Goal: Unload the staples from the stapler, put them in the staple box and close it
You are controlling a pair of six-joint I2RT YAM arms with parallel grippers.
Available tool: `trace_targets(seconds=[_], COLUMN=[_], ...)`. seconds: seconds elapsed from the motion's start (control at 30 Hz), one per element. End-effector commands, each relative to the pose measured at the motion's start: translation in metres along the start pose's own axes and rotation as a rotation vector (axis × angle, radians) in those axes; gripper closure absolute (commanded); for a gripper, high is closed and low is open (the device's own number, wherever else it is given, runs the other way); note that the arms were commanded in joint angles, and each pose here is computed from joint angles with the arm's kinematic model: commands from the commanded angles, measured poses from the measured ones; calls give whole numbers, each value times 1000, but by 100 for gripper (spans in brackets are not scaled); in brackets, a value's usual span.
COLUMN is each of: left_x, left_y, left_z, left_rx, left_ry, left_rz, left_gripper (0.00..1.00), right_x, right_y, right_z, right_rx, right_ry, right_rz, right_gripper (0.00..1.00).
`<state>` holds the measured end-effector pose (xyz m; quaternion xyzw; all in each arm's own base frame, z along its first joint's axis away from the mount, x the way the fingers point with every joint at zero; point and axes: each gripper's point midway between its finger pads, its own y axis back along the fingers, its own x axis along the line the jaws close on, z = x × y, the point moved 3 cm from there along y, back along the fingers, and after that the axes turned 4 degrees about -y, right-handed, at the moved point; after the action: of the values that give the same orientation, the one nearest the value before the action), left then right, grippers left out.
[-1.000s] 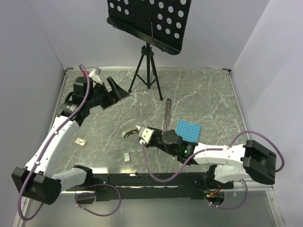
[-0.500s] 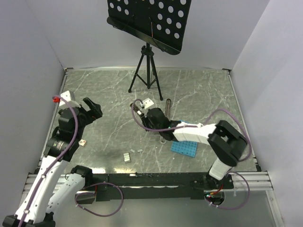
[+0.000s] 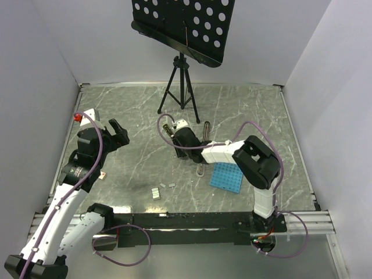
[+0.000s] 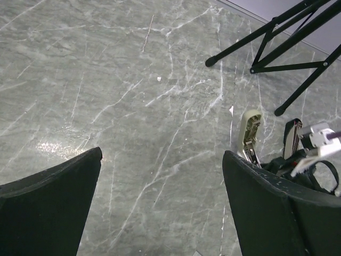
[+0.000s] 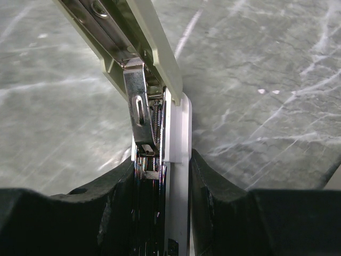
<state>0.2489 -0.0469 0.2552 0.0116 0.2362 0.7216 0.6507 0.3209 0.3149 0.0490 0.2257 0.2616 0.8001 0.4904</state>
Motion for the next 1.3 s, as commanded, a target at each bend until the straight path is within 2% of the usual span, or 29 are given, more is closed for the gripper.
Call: trace_targets(seconds=[0.0, 0.27, 0.87, 1.27], left_x=[-6, -7, -11, -13], left_y=[5, 3, 0, -1], left_z=[16, 14, 9, 7], left_rx=[-60, -44, -21, -13], left_ry=[-5, -12, -20, -24], left_rz=[-35, -43, -61, -74], left_gripper=[1, 1, 1, 1], right_x=[1, -7, -11, -11], right_y=[-11, -13, -4, -1], right_z=[21, 8, 13, 11], right_rx=[-51, -32, -61, -68], right_ry=[-71, -70, -62, -59], right_rz=[-1, -29, -34, -16], right_gripper=[93, 85, 68, 50])
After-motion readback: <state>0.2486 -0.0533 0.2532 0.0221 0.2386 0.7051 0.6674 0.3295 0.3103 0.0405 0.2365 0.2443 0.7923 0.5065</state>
